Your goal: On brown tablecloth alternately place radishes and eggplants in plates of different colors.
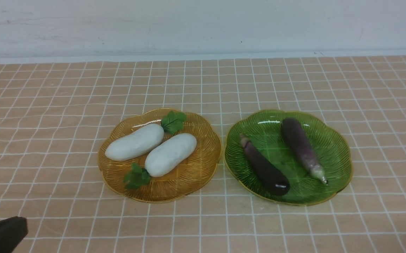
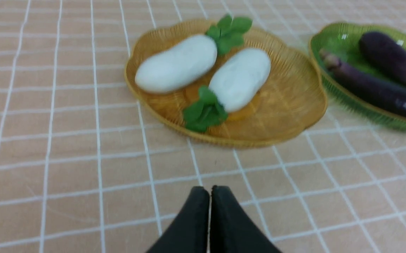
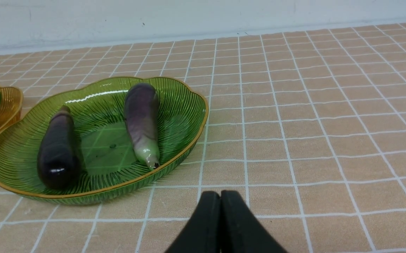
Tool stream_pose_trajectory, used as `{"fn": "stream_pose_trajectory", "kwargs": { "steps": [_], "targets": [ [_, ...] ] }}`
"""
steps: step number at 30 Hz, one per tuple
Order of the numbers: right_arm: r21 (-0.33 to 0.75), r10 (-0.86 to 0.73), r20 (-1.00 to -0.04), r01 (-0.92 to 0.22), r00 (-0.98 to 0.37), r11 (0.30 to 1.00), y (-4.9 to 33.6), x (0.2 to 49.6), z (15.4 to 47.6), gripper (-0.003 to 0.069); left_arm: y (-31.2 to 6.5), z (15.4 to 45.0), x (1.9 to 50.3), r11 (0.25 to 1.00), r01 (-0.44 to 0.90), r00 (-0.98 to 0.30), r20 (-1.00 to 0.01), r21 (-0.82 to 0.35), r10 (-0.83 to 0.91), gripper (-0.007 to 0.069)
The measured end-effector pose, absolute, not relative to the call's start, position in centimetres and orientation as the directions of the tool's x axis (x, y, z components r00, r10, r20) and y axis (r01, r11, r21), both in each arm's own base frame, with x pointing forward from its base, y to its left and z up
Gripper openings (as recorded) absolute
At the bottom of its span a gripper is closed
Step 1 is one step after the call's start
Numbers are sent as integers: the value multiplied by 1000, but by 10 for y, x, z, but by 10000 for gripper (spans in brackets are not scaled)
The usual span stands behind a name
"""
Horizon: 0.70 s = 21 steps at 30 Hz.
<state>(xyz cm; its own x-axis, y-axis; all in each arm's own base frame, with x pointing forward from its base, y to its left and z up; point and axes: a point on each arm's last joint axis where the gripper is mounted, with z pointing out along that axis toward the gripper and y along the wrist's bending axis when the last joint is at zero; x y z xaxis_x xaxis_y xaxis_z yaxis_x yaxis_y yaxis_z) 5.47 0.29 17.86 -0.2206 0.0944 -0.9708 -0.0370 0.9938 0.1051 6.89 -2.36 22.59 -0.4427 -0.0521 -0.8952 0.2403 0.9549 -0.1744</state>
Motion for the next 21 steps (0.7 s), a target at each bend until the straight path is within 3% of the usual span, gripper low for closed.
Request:
{"fn": "stream_pose_trajectory", "kwargs": {
  "steps": [11,15,21],
  "targets": [
    [105,94,-971,-37,-221,994,3,55,179,-17,-14,223,61,978,182,-331,-943,-106,-41,-4],
    [105,94,-971,-37,-221,994,3,55,179,-17,-8,204,54,990,120,-276,-960,-81,-45,-4],
    [105,94,-971,-37,-221,994,3,55,179,-17,-5,172,52,996,71,-307,-951,-61,-36,-4]
  ]
}}
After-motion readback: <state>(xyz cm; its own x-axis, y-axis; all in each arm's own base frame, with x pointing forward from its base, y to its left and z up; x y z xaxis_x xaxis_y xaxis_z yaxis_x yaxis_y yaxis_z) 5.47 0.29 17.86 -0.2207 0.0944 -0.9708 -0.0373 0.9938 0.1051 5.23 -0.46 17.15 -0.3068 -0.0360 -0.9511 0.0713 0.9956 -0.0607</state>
